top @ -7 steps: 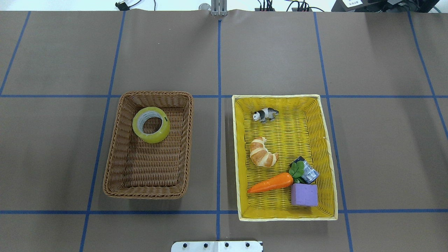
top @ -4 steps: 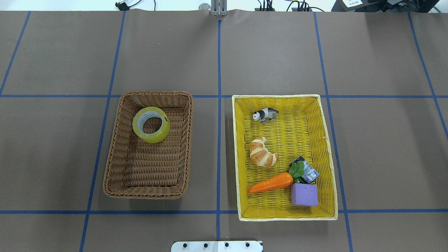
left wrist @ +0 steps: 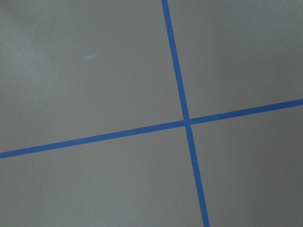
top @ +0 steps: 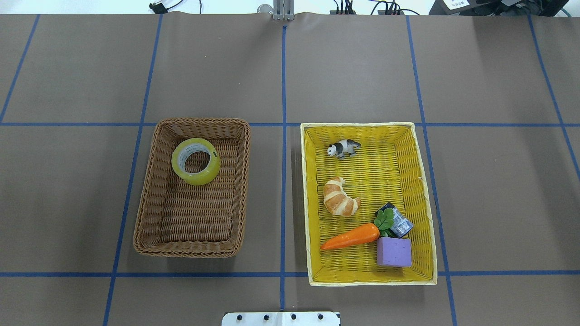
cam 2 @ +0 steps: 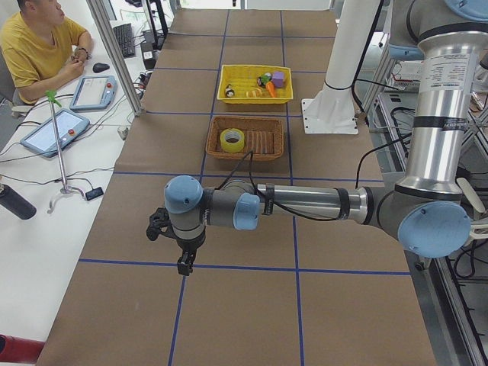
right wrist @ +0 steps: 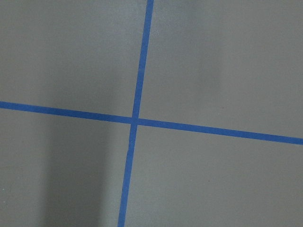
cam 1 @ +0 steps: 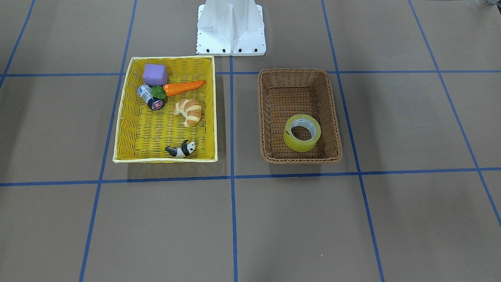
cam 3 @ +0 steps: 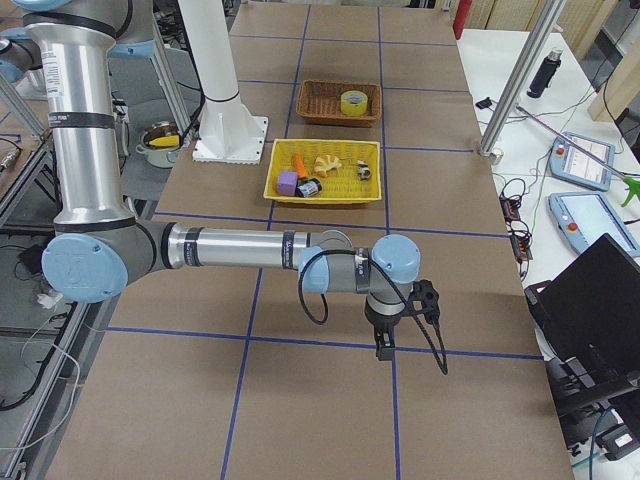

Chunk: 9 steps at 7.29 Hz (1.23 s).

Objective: Move tape to another basket

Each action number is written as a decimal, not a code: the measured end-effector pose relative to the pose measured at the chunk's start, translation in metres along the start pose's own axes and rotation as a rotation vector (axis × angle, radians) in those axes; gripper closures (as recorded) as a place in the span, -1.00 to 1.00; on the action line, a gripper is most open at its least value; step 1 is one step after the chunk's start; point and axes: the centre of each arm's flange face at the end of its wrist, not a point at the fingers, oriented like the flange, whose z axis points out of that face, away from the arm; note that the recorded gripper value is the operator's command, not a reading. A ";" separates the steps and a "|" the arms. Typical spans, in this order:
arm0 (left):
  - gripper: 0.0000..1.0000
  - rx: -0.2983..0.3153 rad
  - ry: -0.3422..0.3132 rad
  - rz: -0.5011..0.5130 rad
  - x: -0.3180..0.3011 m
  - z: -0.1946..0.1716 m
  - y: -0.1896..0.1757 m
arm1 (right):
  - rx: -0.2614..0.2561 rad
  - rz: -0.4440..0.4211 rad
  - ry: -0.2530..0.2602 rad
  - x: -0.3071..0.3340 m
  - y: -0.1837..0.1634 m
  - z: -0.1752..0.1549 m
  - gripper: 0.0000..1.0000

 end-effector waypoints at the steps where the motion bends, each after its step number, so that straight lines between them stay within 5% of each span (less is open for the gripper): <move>1: -0.99 0.000 0.000 0.000 0.000 0.000 0.000 | -0.001 -0.001 0.000 0.000 0.000 0.000 -1.00; 9: -0.99 -0.018 0.003 -0.012 -0.005 0.009 0.009 | 0.000 0.005 0.005 0.001 0.003 0.000 -1.00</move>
